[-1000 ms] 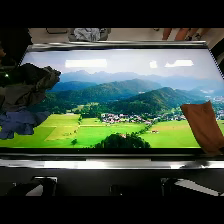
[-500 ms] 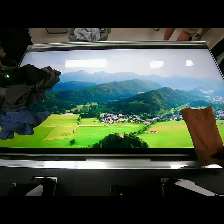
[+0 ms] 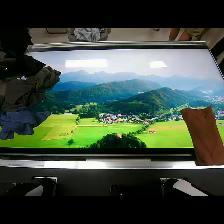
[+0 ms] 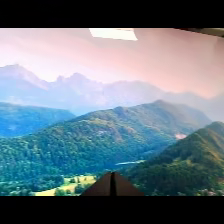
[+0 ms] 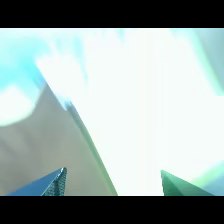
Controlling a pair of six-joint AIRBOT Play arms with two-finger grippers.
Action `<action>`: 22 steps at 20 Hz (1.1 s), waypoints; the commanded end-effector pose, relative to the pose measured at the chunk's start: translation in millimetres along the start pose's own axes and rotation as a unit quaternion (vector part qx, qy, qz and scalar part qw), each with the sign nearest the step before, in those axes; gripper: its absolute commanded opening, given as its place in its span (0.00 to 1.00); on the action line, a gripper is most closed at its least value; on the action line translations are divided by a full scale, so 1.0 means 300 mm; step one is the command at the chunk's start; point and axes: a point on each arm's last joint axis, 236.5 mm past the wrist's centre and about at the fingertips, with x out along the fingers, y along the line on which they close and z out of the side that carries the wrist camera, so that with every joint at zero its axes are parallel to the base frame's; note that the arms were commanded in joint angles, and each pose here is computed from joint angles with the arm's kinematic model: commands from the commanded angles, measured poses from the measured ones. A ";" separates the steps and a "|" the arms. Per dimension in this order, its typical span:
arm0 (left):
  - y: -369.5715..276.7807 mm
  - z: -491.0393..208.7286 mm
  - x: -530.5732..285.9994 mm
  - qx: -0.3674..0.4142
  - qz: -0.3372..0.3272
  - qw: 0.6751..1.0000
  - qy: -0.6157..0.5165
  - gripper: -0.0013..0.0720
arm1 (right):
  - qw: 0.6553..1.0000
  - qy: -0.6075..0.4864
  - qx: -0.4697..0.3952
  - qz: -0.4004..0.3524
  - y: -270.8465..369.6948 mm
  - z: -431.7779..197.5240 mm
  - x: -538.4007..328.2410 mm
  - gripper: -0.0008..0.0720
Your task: Fold the shirts.
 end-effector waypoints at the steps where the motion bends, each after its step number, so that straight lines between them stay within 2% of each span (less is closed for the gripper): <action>1: 0.214 -0.106 0.131 0.030 0.172 0.982 0.077 0.05 | 0.974 -0.092 -0.195 0.076 0.542 0.290 -0.044 0.94; 2: 0.258 -0.233 0.176 0.036 0.201 0.967 0.156 0.18 | 0.968 -0.023 -0.227 0.108 0.685 0.183 0.016 0.95; 3: 0.277 -0.379 0.196 0.024 0.209 0.947 0.244 0.62 | 0.953 0.070 -0.257 0.148 0.815 0.024 0.065 0.95; 4: 0.285 -0.524 0.190 0.019 0.211 0.920 0.330 1.00 | 0.928 0.154 -0.280 0.190 0.911 -0.133 0.089 0.95; 5: 0.295 -0.635 0.184 0.027 0.210 0.898 0.385 0.99 | 0.900 0.231 -0.293 0.224 0.980 -0.280 0.101 0.94; 7: 0.285 -0.723 0.202 0.032 0.203 0.906 0.370 0.99 | 0.871 0.295 -0.300 0.253 1.039 -0.442 0.114 0.94; 10: 0.251 -0.759 0.236 0.032 0.182 0.931 0.314 0.99 | 0.867 0.315 -0.292 0.253 1.039 -0.517 0.147 0.95; 22: 0.251 -0.763 0.238 0.033 0.182 0.931 0.315 0.99 | 0.861 0.331 -0.297 0.248 1.019 -0.537 0.135 0.95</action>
